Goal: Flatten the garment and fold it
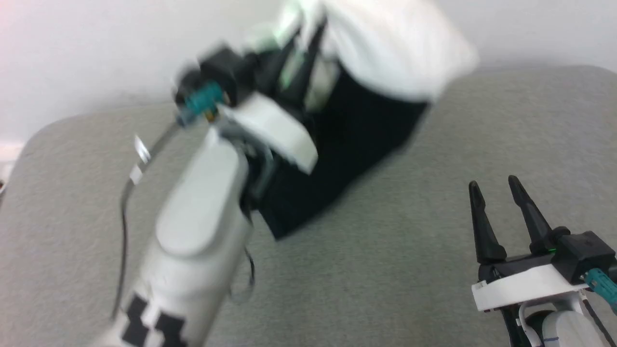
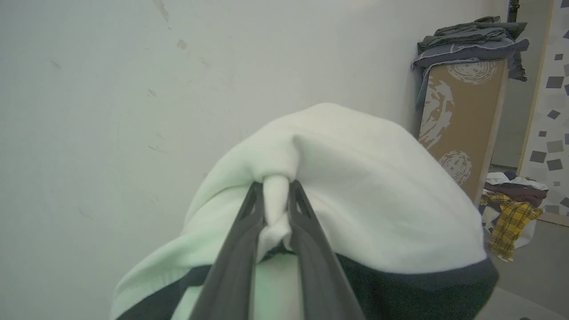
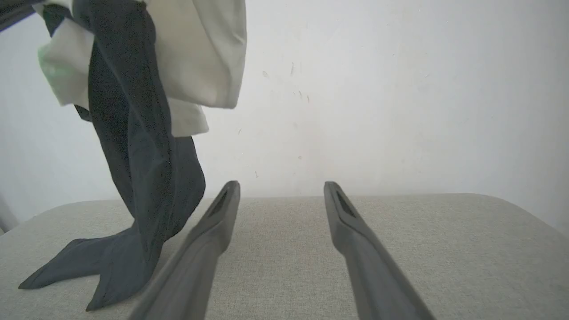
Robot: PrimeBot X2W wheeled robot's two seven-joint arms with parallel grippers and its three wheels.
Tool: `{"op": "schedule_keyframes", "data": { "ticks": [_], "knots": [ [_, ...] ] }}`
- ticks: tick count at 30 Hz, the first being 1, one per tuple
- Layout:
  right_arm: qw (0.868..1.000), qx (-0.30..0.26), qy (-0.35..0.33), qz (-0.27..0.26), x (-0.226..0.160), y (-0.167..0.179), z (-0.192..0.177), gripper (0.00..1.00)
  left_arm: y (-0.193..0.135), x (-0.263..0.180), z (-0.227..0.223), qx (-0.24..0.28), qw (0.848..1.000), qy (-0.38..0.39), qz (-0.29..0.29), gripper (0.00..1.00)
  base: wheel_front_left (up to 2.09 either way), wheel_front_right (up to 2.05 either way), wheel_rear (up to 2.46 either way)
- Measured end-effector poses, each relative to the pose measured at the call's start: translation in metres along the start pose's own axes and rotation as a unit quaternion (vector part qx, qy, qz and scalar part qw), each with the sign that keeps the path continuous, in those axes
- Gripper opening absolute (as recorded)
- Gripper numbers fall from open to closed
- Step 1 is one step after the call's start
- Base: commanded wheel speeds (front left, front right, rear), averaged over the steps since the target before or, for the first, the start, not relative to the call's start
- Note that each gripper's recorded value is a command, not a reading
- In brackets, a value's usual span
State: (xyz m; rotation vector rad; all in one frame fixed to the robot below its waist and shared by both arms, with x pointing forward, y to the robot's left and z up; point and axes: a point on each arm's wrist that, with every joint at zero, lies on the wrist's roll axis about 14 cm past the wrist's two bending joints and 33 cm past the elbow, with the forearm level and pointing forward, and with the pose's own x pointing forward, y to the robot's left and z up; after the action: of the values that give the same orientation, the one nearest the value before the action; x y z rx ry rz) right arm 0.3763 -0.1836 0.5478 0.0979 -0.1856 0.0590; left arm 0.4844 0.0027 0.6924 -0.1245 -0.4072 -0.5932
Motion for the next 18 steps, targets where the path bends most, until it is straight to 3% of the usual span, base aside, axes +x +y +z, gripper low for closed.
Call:
{"op": "schedule_keyframes", "data": {
  "ticks": [5,9,13,14,16,18],
  "knots": [
    [1.000,-0.007,0.004,-0.030,-0.015,-0.018,0.002,1.00,-0.034,-0.039,-0.075,-0.087,0.992,0.092,0.007,0.00,0.00,0.00,0.00],
    [0.999,-0.008,0.014,-0.045,-0.025,-0.027,-0.002,1.00,-0.051,-0.102,-0.152,-0.137,0.967,0.210,0.041,0.00,0.00,0.00,0.00],
    [0.999,-0.006,0.029,-0.046,-0.027,-0.027,-0.010,1.00,-0.054,-0.160,-0.198,-0.152,0.942,0.291,0.075,0.00,0.00,0.00,0.00],
    [0.999,-0.006,0.030,-0.044,-0.027,-0.025,-0.010,1.00,-0.055,-0.169,-0.203,-0.153,0.938,0.300,0.078,0.12,0.00,0.00,0.00],
    [0.999,-0.005,0.029,-0.038,-0.025,-0.022,-0.010,1.00,-0.056,-0.180,-0.205,-0.156,0.936,0.303,0.087,1.00,0.00,0.00,0.00],
    [0.999,-0.005,0.031,-0.030,-0.022,-0.017,-0.011,1.00,-0.055,-0.183,-0.200,-0.154,0.940,0.289,0.094,1.00,0.00,0.00,0.00]
  ]
}}
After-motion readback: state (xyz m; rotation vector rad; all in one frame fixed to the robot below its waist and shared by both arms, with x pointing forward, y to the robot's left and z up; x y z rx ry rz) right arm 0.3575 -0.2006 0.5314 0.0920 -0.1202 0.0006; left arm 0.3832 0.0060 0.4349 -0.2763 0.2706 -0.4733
